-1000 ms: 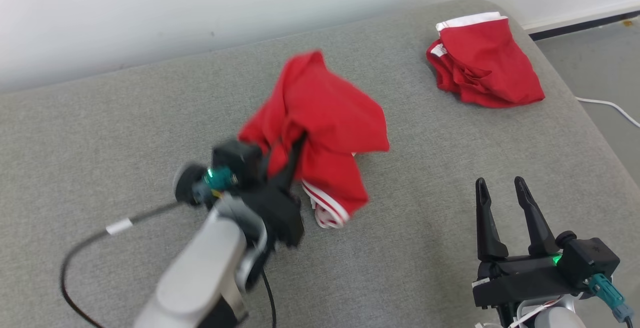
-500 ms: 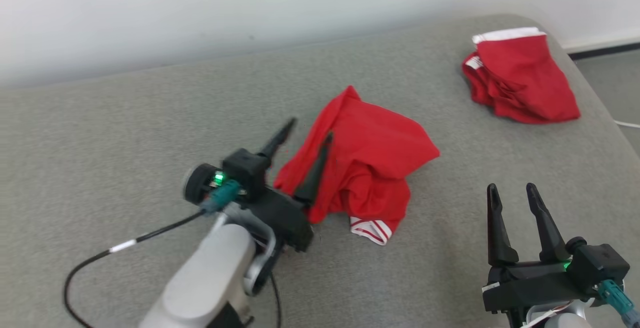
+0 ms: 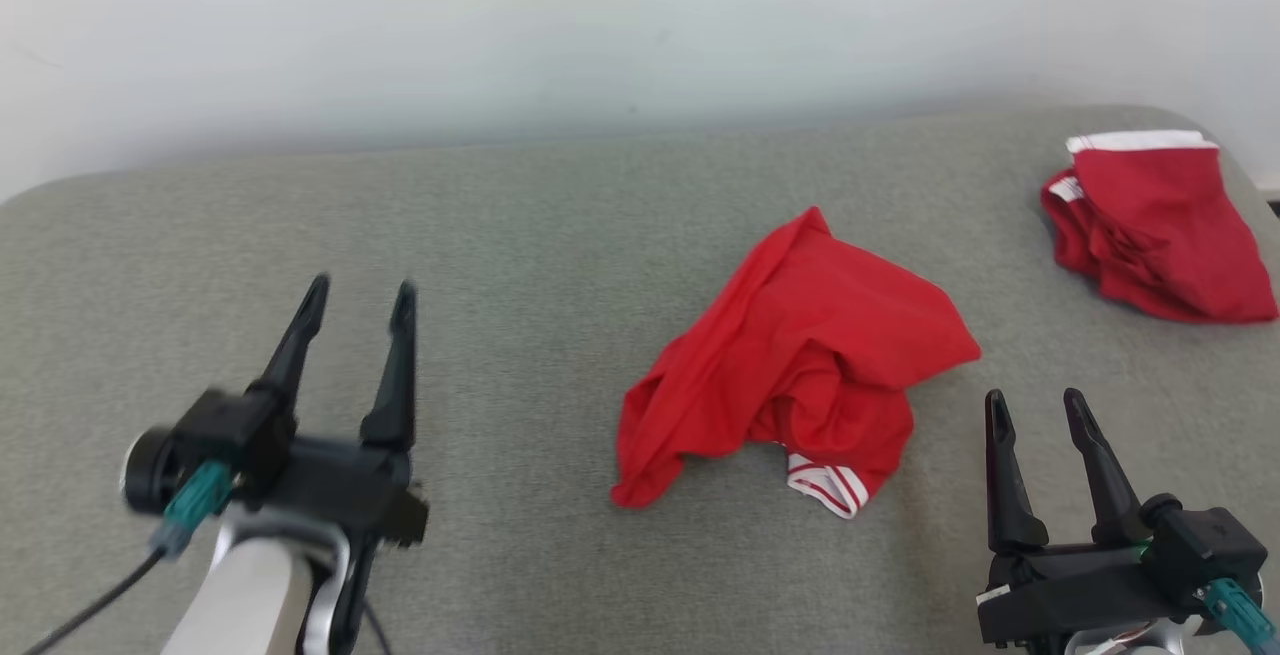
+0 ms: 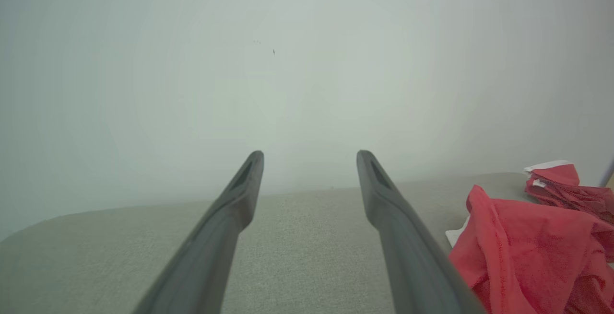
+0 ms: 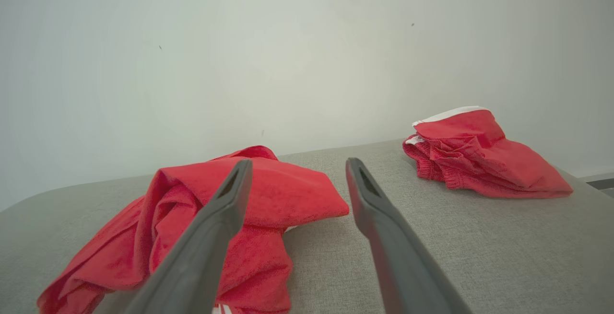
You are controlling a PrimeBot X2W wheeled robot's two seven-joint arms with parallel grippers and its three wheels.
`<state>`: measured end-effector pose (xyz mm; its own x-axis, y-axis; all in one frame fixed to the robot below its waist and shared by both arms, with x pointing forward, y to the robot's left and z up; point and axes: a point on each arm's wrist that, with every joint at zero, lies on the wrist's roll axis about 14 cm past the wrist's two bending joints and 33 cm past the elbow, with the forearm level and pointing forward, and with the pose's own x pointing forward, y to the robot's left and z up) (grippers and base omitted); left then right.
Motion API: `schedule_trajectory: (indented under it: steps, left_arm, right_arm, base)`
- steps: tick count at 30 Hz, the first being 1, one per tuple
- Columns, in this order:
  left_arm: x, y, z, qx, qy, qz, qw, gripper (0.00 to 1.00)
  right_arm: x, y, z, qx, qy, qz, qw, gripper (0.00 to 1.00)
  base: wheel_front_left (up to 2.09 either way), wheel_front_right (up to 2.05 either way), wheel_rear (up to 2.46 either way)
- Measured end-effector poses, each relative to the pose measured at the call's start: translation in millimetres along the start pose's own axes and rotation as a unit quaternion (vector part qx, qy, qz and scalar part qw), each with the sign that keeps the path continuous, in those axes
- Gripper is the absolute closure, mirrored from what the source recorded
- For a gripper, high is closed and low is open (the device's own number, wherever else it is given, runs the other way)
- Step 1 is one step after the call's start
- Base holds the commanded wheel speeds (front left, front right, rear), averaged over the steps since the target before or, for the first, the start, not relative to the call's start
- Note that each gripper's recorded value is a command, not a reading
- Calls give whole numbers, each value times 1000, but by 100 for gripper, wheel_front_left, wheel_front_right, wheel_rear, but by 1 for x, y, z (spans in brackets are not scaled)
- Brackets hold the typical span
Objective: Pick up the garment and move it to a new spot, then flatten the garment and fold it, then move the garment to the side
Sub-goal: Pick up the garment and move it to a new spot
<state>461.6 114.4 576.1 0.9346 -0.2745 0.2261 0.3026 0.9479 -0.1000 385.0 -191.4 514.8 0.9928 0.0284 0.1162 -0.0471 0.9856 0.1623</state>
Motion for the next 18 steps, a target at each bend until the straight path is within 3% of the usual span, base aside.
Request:
schedule_trajectory:
  steps: [7, 18]
  left_arm:
    - [-53, 38, -2, 12, 8, 73, 997, 0]
    - [-113, 52, -6, 8, 15, 134, 991, 0]
  right_arm:
    - [1, 14, 1, -1, -1, 23, 1000, 0]
    - [-3, 28, 5, -1, -2, 46, 999, 0]
  base:
    - [0, 0, 0]
    - [0, 0, 0]
